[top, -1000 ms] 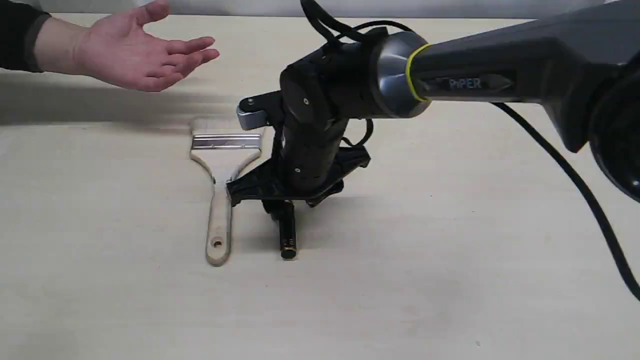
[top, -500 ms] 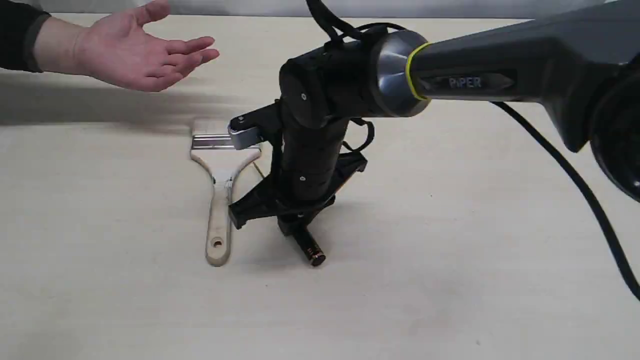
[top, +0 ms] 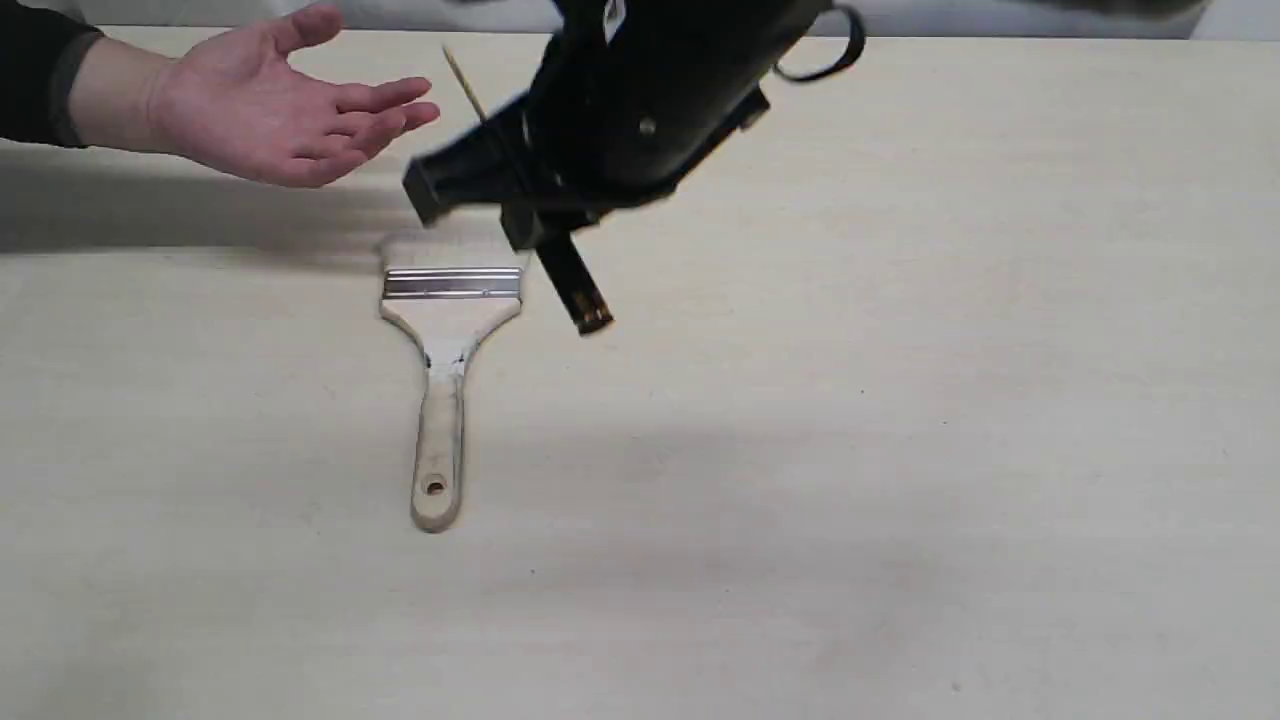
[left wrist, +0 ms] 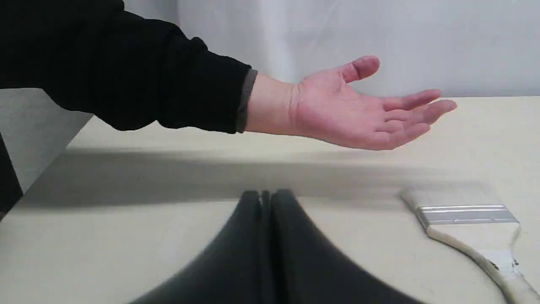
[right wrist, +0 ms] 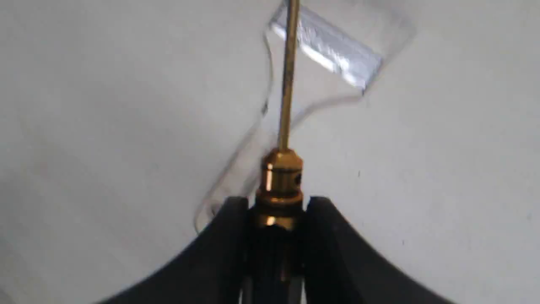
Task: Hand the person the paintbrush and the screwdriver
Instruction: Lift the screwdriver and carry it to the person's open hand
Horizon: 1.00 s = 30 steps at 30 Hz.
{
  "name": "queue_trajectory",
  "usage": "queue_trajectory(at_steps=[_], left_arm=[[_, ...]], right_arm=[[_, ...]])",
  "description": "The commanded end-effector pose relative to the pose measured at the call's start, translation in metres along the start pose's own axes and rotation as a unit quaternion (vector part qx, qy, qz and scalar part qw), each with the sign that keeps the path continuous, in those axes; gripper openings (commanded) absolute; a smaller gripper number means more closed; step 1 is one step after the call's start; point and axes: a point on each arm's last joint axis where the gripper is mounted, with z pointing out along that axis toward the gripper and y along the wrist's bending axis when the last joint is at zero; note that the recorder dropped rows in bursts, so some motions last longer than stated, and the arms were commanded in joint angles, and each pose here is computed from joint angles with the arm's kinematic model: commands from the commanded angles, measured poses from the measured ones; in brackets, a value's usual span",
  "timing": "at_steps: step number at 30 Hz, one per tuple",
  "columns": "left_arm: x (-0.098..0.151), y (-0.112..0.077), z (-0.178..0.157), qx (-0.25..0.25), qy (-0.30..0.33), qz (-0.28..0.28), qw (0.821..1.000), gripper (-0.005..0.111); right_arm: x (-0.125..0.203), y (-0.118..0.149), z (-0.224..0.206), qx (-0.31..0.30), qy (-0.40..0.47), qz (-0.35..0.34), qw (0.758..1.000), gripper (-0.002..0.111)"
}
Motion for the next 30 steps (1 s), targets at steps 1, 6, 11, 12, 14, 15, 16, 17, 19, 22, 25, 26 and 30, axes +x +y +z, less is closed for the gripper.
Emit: queue_trajectory(at_steps=[1,6,11,12,14,15,16,17,19,22,25,26,30], left_arm=[[0.000,-0.001,0.000,0.005,-0.003,-0.002,1.000,0.000],[0.000,-0.001,0.000,0.005,-0.002,-0.002,1.000,0.000],[0.000,-0.001,0.000,0.005,-0.003,-0.002,1.000,0.000],[0.000,-0.001,0.000,0.005,-0.003,-0.002,1.000,0.000],[0.000,-0.001,0.000,0.005,-0.003,-0.002,1.000,0.000],[0.000,-0.001,0.000,0.005,-0.003,-0.002,1.000,0.000],[0.000,-0.001,0.000,0.005,-0.003,-0.002,1.000,0.000],[0.000,-0.001,0.000,0.005,-0.003,-0.002,1.000,0.000],[0.000,-0.001,0.000,0.005,-0.003,-0.002,1.000,0.000],[0.000,-0.001,0.000,0.005,-0.003,-0.002,1.000,0.000],[0.000,-0.001,0.000,0.005,-0.003,-0.002,1.000,0.000],[0.000,-0.001,0.000,0.005,-0.003,-0.002,1.000,0.000],[0.000,-0.001,0.000,0.005,-0.003,-0.002,1.000,0.000]], right_arm=[[-0.027,0.010,-0.046,-0.021,-0.106,-0.012,0.994,0.004],[-0.068,0.025,-0.072,-0.068,-0.215,-0.016,0.974,0.004],[-0.101,0.039,-0.044,-0.116,-0.239,-0.040,0.963,0.004],[-0.105,0.043,-0.040,-0.118,-0.241,-0.050,0.962,0.004],[-0.114,0.048,-0.017,-0.115,-0.244,-0.069,0.960,0.004],[-0.118,0.049,-0.005,-0.114,-0.247,-0.071,0.960,0.004],[-0.121,0.053,0.009,-0.115,-0.252,-0.074,0.958,0.004],[-0.124,0.053,0.021,-0.113,-0.259,-0.073,0.956,0.004],[-0.128,0.053,0.049,-0.108,-0.271,-0.072,0.954,0.004],[-0.128,0.050,0.084,-0.095,-0.286,-0.077,0.950,0.004],[-0.122,0.044,0.123,-0.083,-0.282,-0.076,0.953,0.004],[-0.119,0.042,0.134,-0.079,-0.277,-0.079,0.954,0.004],[-0.110,0.038,0.162,-0.074,-0.261,-0.079,0.959,0.013]])
